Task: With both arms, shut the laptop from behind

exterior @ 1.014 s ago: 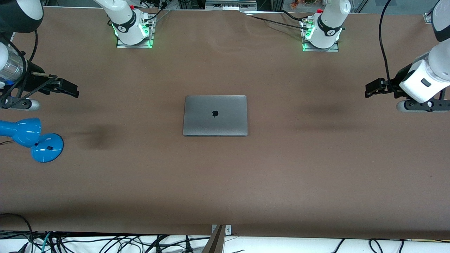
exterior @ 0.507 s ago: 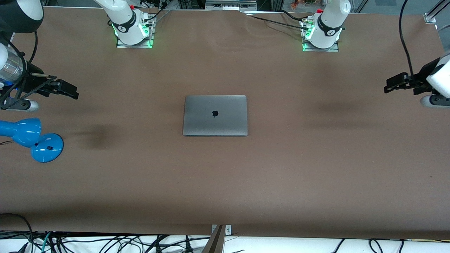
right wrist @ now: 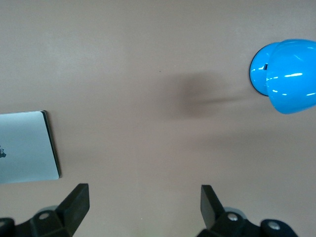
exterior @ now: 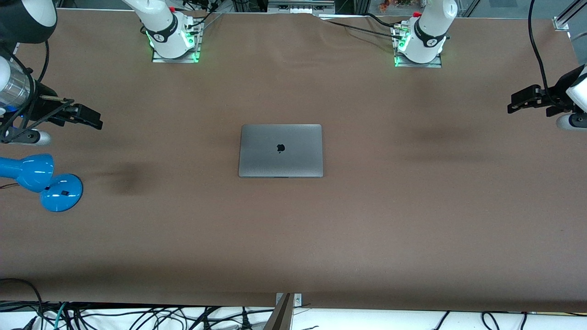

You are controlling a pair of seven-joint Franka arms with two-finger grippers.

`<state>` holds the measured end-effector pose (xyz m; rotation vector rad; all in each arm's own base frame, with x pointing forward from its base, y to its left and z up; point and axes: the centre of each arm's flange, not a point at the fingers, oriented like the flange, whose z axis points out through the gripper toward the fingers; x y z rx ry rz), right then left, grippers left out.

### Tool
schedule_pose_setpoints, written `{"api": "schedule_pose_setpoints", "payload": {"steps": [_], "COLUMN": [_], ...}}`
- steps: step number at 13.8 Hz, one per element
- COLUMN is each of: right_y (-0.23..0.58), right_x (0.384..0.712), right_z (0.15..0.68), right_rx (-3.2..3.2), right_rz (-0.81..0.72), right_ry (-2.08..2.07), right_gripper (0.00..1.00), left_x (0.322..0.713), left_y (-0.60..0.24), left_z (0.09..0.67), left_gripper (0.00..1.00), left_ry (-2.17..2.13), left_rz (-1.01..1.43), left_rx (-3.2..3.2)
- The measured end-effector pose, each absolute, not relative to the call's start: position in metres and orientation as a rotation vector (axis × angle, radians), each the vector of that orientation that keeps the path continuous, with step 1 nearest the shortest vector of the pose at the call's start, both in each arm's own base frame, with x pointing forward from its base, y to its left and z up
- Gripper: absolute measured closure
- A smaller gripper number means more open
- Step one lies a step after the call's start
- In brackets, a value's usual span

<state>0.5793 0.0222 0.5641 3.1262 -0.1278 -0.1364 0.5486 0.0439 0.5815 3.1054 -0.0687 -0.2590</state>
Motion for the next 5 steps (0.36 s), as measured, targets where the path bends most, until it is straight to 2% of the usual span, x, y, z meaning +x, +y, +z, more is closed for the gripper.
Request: {"api": "schedule_pose_setpoints", "payload": {"steps": [5], "right_y": [0.0246], "right_x": [0.5791], "right_z": [0.5641], "right_rx": [3.126], "right_rz": [-0.138], "right_ry": [-0.121], "right_gripper": [0.00], "left_x": [0.5485], "left_y": [0.0416], "left_z": [0.5796], "left_gripper": [0.00], "left_ry": [-0.076], "left_rz": [-0.268], "left_rx": [3.113]}}
